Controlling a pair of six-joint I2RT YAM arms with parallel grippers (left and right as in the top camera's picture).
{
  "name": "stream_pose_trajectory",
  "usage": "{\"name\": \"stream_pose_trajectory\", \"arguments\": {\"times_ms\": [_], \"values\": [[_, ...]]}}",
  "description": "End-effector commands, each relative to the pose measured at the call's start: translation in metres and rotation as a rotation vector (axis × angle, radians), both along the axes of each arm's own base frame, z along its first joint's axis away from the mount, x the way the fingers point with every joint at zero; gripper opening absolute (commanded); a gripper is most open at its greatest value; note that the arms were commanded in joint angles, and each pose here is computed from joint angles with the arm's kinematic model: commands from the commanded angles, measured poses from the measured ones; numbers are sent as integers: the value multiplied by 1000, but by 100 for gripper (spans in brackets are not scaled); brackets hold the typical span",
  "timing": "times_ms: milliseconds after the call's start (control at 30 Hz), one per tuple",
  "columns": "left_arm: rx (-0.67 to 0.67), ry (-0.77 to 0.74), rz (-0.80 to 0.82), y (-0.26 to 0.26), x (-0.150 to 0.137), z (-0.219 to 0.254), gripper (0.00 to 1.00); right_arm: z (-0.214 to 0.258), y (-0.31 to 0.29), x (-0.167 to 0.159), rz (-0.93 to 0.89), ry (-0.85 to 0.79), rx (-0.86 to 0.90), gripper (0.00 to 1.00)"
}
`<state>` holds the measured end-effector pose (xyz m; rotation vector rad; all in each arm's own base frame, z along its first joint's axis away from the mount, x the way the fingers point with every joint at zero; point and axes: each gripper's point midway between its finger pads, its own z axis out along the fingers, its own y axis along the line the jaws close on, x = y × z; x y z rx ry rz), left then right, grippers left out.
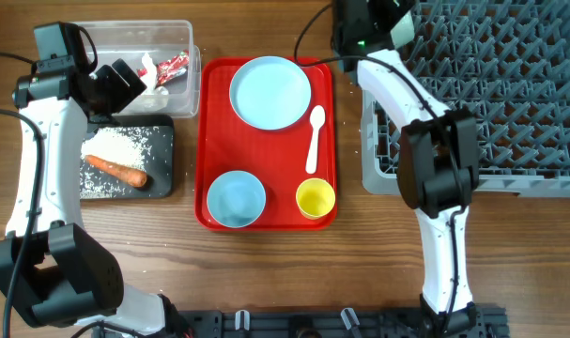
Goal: Sort waste into correct bins and load items into the dishwasher rack
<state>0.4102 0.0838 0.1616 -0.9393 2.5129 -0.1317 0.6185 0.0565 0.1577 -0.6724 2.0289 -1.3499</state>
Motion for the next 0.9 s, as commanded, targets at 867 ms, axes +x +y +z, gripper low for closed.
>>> {"name": "stream_pose_trajectory", "arguments": {"times_ms": [867], "values": [[-13, 6, 5, -1, 0, -4, 100, 7, 249, -227, 321, 919, 1493, 99]]}}
